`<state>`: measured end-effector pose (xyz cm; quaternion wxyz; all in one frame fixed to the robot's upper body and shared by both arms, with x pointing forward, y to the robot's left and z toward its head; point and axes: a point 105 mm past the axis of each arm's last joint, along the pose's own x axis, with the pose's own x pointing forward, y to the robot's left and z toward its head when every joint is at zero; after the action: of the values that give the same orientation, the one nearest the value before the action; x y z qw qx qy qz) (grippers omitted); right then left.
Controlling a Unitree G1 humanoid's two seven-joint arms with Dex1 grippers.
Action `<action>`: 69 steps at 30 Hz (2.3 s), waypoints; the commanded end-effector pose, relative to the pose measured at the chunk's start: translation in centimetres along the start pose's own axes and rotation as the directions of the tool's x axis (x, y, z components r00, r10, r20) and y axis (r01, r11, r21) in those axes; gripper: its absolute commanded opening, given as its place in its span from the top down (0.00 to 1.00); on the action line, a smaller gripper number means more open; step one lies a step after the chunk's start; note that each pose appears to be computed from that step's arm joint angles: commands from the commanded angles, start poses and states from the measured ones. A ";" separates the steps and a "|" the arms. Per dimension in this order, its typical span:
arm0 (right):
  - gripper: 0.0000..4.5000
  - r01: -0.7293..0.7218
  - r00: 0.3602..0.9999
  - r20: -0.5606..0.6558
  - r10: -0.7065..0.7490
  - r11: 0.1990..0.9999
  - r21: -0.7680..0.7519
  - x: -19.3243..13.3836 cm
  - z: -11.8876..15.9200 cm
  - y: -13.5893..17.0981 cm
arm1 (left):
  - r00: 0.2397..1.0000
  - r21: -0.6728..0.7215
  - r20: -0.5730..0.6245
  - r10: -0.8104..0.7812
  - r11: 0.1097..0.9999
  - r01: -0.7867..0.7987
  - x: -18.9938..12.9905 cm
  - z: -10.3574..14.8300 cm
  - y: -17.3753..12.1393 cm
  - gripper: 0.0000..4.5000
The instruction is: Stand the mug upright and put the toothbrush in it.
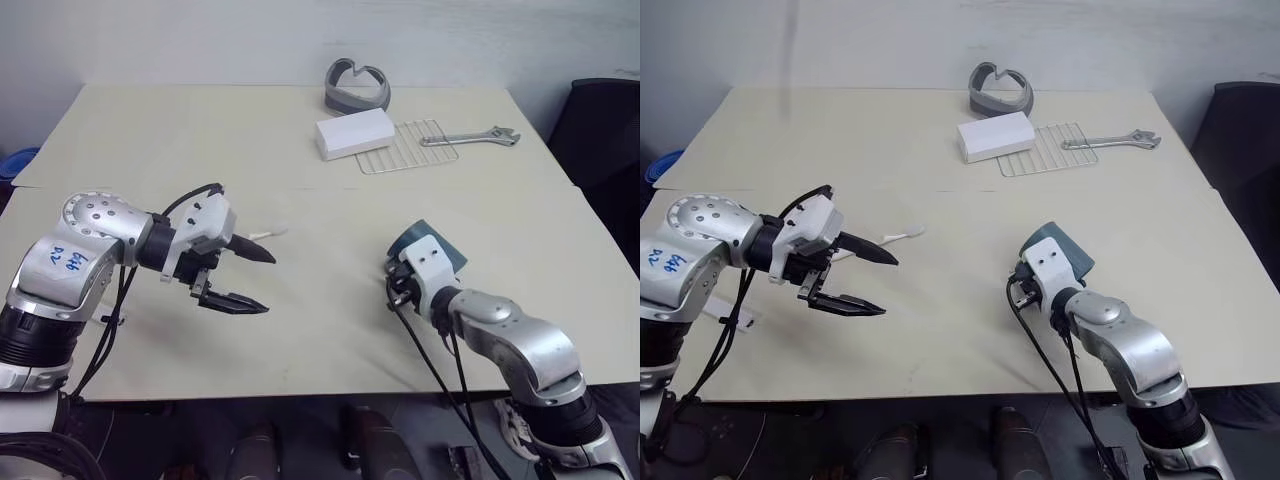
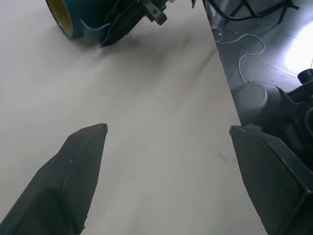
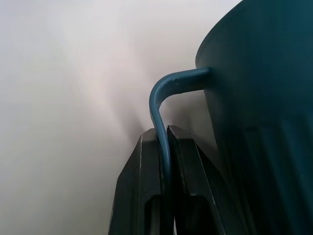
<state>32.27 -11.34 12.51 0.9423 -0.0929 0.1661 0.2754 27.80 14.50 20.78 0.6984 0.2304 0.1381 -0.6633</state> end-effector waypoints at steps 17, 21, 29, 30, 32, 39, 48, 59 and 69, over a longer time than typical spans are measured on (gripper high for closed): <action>0.98 -0.660 0.660 0.552 0.510 0.744 0.102 6.5 6.6 12.5 | 0.958 -0.102 0.042 0.284 0.955 -0.279 -5.9 0.6 0.6 0.06; 0.98 -0.698 0.647 0.532 0.546 0.705 0.126 5.8 5.3 12.7 | 0.961 -0.089 0.038 0.273 0.959 -0.268 -5.7 0.9 0.7 0.06; 0.86 -0.641 0.705 0.477 0.525 0.759 0.113 4.0 3.9 10.4 | 0.971 -0.071 0.037 0.237 0.970 -0.234 -5.2 1.1 1.2 0.06; 0.81 -0.629 0.715 0.472 0.517 0.769 0.110 3.8 3.8 10.1 | 0.972 -0.068 0.039 0.230 0.971 -0.227 -5.0 1.2 1.3 0.06; 0.68 -0.616 0.725 0.469 0.504 0.780 0.115 3.5 3.7 9.7 | 0.974 -0.062 0.042 0.221 0.974 -0.218 -4.8 1.2 1.5 0.06; 0.13 -0.540 0.771 0.466 0.434 0.833 0.117 2.5 3.3 8.4 | 0.981 -0.037 0.052 0.187 0.982 -0.185 -4.0 1.4 2.0 0.06; 0.13 -0.281 0.930 0.232 0.285 0.958 -0.054 0.3 0.1 4.8 | 0.984 -0.031 0.064 0.166 0.986 -0.164 -3.3 1.1 2.4 0.06; 0.13 -0.385 0.875 0.237 0.421 0.904 -0.185 -11.5 3.7 4.5 | 0.949 -0.043 -0.095 0.302 0.951 -0.307 -5.9 -3.6 5.5 0.06; 0.13 -0.492 0.836 0.077 0.543 0.804 -0.334 -16.0 6.4 4.9 | 0.920 -0.011 -0.226 0.321 0.943 -0.332 -5.5 -6.8 9.6 0.06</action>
<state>18.78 -13.34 23.24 0.8175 -0.1573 0.0720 0.5494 37.02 22.71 18.61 0.7858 0.2883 0.1969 -0.5105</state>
